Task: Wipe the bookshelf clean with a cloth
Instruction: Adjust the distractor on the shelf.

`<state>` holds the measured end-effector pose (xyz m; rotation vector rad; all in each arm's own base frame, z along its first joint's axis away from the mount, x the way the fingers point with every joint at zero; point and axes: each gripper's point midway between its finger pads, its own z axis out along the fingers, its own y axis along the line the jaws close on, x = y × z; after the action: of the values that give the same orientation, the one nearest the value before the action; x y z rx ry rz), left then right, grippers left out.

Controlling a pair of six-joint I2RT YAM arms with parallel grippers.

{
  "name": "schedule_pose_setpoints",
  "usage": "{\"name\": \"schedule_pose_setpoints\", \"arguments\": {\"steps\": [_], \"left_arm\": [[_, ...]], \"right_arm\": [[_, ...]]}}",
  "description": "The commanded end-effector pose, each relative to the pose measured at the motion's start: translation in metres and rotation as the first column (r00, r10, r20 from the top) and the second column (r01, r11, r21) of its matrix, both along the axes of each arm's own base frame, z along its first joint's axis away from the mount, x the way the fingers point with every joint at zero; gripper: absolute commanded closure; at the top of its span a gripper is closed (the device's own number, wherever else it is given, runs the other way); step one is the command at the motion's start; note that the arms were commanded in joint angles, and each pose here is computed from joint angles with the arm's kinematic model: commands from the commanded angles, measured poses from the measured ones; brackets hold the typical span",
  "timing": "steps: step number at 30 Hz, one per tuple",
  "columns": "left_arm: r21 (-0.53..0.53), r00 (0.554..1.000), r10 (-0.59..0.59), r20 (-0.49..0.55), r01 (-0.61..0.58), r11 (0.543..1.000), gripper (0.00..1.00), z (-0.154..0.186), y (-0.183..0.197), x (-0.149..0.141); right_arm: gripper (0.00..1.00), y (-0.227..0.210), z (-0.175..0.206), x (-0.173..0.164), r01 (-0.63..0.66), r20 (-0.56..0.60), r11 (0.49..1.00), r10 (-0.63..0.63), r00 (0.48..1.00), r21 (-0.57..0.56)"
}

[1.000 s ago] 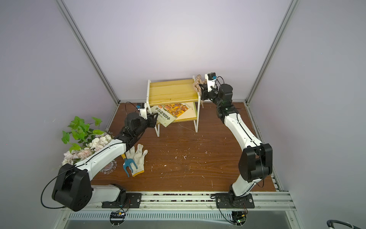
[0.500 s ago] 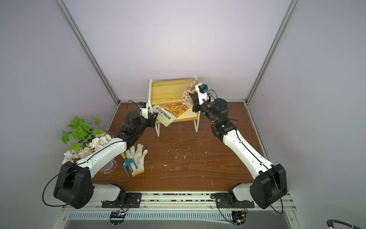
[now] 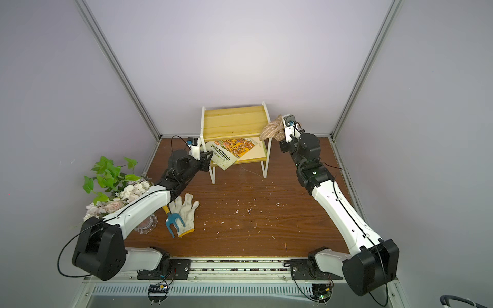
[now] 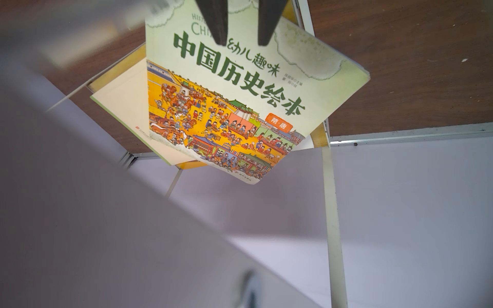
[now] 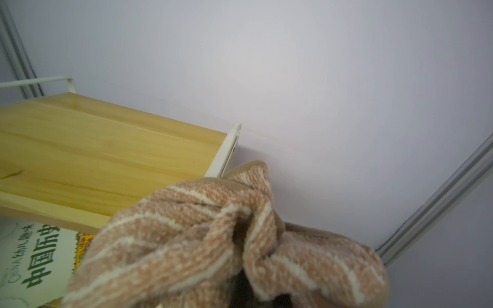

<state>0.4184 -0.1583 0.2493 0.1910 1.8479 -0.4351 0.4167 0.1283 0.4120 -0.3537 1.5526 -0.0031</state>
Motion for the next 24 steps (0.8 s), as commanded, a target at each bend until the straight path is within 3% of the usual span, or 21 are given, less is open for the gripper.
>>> {"name": "schedule_pose_setpoints", "arguments": {"steps": [1,7,15,21,24], "left_arm": [[-0.051,0.999,-0.011,-0.040,0.009,0.999,0.99,-0.006,-0.006,0.003],[-0.033,0.999,-0.015,-0.042,0.013,0.999,0.99,-0.005,-0.006,0.004],[-0.055,0.999,-0.033,-0.018,0.032,0.998,0.99,0.000,-0.010,0.005],[-0.026,0.999,-0.032,-0.014,0.032,0.999,0.99,-0.004,-0.009,0.005],[-0.004,0.999,-0.039,-0.014,0.039,0.999,0.99,-0.008,-0.008,0.004]], "right_arm": [[1.00,0.039,0.007,0.022,-0.092,-0.007,0.995,0.093,0.996,0.030],[1.00,0.067,0.030,0.050,-0.036,-0.001,0.999,0.036,0.999,0.013],[1.00,0.054,-0.034,0.070,0.104,-0.148,0.994,-0.099,0.984,0.025],[1.00,0.050,-0.034,0.162,0.366,-0.136,0.928,-0.355,0.925,0.066],[1.00,0.075,-0.031,0.197,0.346,-0.153,0.932,-0.329,0.932,0.107]]}}
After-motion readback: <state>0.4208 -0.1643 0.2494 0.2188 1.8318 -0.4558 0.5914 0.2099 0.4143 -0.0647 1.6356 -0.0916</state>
